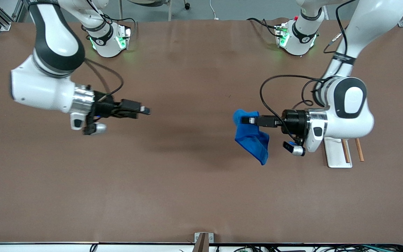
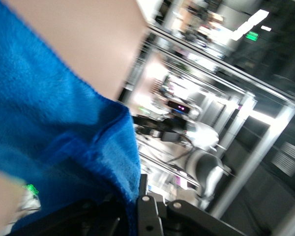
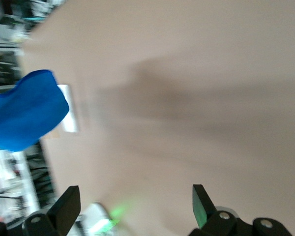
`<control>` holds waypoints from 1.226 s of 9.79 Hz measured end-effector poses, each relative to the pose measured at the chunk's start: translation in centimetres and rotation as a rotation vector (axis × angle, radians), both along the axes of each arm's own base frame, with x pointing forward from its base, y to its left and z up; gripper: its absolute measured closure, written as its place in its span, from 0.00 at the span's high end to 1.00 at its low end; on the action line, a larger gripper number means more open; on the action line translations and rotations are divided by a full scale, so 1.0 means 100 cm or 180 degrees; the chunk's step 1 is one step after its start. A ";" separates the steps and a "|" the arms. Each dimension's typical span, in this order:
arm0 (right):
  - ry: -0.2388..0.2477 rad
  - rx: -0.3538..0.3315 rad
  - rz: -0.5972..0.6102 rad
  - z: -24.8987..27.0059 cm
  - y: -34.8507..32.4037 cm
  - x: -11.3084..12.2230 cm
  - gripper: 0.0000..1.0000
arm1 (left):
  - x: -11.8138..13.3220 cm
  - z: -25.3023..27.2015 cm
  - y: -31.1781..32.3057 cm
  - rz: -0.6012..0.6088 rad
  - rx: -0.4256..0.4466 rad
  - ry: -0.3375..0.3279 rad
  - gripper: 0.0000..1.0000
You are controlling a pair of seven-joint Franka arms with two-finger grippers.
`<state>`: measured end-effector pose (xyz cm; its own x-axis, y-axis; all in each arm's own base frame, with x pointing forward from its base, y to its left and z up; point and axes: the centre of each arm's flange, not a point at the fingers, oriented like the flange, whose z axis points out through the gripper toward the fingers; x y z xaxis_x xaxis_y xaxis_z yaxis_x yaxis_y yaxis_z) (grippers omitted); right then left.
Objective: Right arm passes towel to left arm to hang
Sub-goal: 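Carry the towel with the left gripper over the white rack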
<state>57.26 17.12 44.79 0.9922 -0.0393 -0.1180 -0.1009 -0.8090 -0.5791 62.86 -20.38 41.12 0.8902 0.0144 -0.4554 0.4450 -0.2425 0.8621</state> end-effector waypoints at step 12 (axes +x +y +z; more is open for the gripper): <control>-0.0109 -0.1854 -0.0669 0.212 -0.244 -0.044 1.00 | 0.013 0.016 0.139 -0.0678 0.3981 0.0088 0.02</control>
